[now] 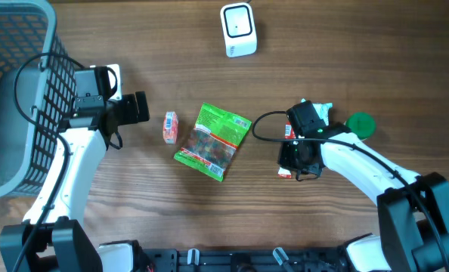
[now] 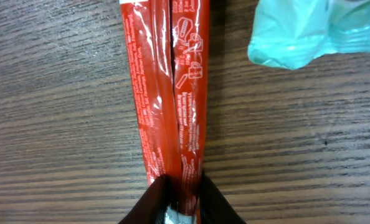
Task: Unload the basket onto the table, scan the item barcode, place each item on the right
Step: 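Lift the red tube and rotate it with right gripper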
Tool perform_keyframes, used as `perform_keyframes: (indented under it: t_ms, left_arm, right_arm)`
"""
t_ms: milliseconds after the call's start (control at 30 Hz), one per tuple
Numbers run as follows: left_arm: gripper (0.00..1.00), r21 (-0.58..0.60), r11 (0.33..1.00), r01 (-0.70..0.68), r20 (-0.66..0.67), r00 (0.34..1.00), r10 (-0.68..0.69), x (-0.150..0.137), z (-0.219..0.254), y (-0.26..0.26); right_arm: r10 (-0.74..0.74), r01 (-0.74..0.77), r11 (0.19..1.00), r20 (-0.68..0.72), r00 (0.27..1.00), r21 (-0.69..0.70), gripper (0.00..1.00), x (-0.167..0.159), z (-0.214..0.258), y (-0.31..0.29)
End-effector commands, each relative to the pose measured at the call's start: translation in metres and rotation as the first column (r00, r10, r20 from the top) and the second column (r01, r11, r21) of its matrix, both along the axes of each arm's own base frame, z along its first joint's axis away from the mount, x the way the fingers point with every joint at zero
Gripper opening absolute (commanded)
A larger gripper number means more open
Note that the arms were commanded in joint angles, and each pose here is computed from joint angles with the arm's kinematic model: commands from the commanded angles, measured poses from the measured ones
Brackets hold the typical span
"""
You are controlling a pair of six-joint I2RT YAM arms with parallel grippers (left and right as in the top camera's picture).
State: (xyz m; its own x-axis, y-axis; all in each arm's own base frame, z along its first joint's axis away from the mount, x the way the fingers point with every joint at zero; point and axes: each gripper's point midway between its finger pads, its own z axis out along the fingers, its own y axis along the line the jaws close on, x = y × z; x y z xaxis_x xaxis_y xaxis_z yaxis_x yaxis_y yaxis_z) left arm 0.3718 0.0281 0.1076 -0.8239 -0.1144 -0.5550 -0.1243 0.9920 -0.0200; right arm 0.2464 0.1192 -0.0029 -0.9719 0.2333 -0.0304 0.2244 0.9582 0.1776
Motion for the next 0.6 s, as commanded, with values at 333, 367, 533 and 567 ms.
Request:
perform_keyframes:
  t_ms: [333,367,533,567]
  left_arm:
    - [1.0,0.009,1.0,-0.005,0.03,1.0,0.005,0.0039,0.0108,0.0033]
    - [1.0,0.009,1.0,-0.005,0.03,1.0,0.005,0.0039,0.0108,0.0033]
    - [1.0,0.009,1.0,-0.005,0.03,1.0,0.005,0.0039,0.0108,0.0033]
    - [1.0,0.009,1.0,-0.005,0.03,1.0,0.005,0.0039,0.0108,0.0033]
  right_arm:
    - [0.002,-0.003,0.999,-0.029,1.0,-0.039,0.04,-0.0091,-0.0123,-0.0088]
    - [0.001,-0.002,0.999,-0.03,1.0,-0.038,0.04,-0.0091,-0.0123,-0.0088]
    - [0.006,-0.007,1.0,-0.028,1.0,-0.027,0.04,-0.0086,-0.012,-0.0066]
    - [0.038,-0.039,0.999,-0.023,0.999,-0.019,0.04,-0.0083,-0.0117,-0.0049]
